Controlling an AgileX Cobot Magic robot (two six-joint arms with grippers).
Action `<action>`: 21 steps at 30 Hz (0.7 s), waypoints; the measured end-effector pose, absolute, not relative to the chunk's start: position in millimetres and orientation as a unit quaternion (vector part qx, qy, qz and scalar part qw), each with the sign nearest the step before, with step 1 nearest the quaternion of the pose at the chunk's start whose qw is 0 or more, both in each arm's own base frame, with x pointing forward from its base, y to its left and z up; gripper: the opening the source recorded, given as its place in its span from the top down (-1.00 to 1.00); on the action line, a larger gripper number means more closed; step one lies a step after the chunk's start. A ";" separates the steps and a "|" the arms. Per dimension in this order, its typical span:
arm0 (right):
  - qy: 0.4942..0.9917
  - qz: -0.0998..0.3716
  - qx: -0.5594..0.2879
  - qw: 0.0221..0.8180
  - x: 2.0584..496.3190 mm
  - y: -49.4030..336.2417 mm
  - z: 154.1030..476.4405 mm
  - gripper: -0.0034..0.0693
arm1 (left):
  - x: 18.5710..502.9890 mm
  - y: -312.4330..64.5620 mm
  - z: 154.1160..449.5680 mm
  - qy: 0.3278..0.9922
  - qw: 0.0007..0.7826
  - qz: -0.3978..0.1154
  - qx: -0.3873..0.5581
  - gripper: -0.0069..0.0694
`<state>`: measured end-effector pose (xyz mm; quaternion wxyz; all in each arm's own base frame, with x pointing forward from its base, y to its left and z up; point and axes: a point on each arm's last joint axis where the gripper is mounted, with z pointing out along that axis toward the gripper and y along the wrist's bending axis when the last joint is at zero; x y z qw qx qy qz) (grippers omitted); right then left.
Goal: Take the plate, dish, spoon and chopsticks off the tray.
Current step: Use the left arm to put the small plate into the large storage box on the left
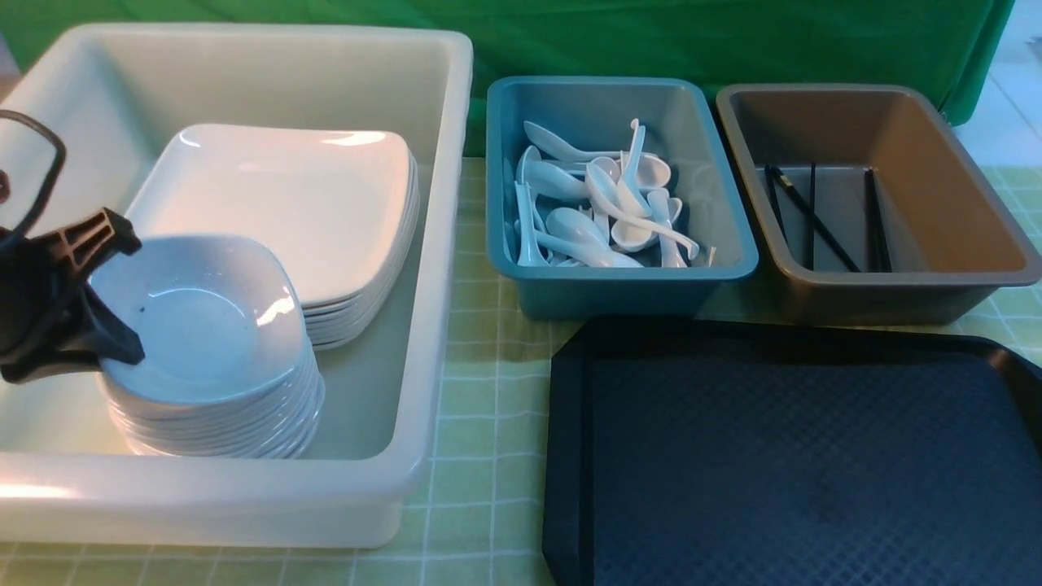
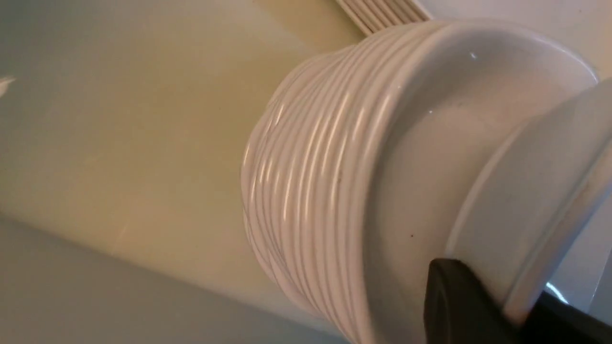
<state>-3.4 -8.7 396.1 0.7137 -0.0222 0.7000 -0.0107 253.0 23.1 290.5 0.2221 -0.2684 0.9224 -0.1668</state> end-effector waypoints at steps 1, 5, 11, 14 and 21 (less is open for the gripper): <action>0.700 -0.011 -0.022 0.713 -3.4 -8.7 396.0 0.26 | 253.5 23.3 290.7 0.921 0.225 -0.167 -0.269 0.80; 0.702 -0.011 -0.022 0.711 -3.4 -8.8 395.5 0.26 | 253.8 23.8 290.6 0.921 0.228 -0.165 -0.269 0.74; 0.707 -0.011 -0.022 0.707 -3.4 -8.9 394.3 0.26 | 253.0 25.9 289.7 0.926 0.228 -0.149 -0.261 0.43; 0.707 -0.011 -0.022 0.707 -3.4 -8.9 394.3 0.25 | 252.0 26.7 289.0 0.929 0.224 -0.142 -0.258 0.20; 0.712 -0.012 -0.022 0.702 -2.4 -8.9 393.4 0.37 | 251.0 29.4 295.5 0.939 0.219 -0.120 -0.237 -0.25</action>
